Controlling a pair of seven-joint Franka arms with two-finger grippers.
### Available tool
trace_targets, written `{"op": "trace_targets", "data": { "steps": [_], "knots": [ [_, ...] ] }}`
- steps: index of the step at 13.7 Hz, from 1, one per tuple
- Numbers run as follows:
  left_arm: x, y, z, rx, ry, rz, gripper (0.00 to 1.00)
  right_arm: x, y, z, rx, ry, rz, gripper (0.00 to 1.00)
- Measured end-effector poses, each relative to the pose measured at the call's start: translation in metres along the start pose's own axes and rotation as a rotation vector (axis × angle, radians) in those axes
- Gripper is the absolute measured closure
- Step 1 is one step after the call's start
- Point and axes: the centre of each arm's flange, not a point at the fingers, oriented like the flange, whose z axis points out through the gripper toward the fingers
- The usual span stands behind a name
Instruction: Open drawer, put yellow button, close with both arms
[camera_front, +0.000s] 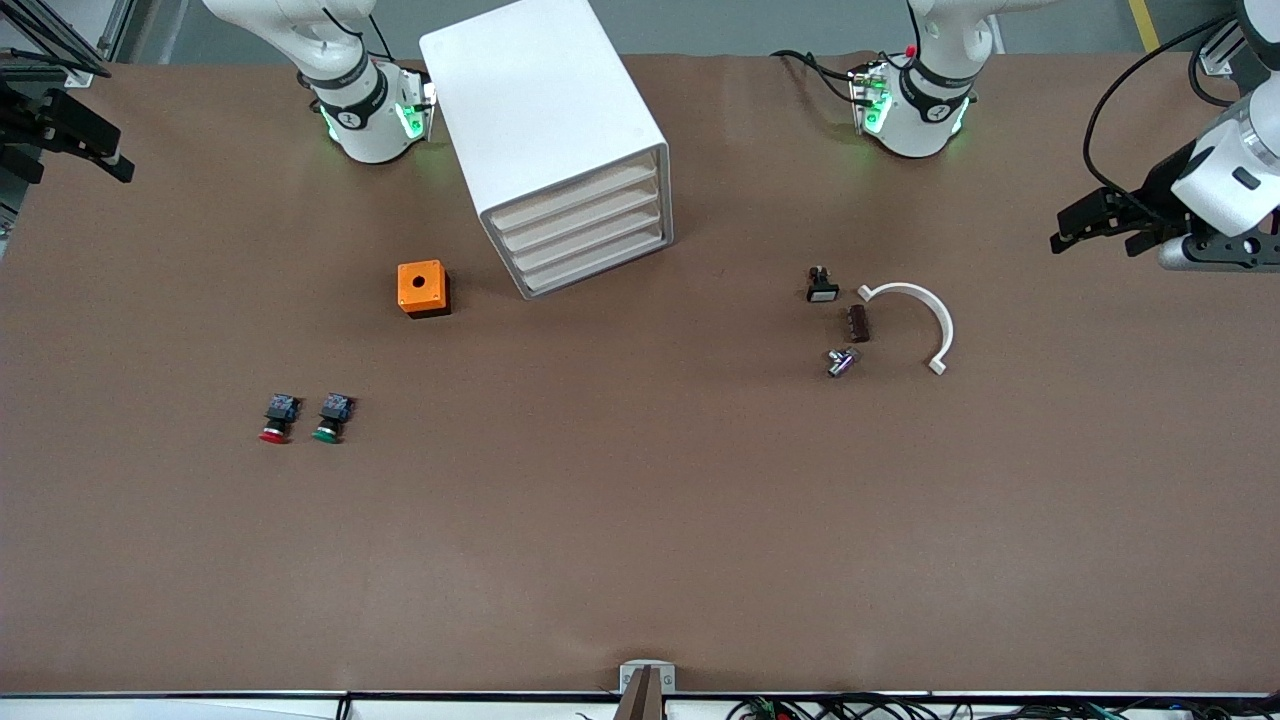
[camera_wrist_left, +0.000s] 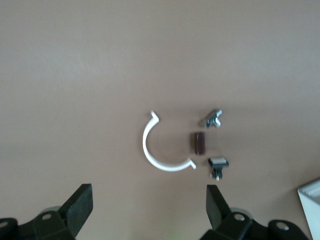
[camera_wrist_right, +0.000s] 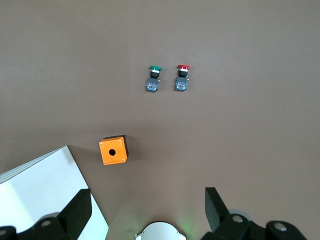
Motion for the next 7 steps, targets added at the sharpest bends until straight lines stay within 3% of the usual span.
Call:
{"op": "trace_targets", "data": {
  "steps": [7],
  "knots": [
    [0.071,-0.002,-0.044,0.035,0.119,0.027,0.0,0.0,-0.001,0.0,0.0,0.0,-0.003,0.0]
  ]
}}
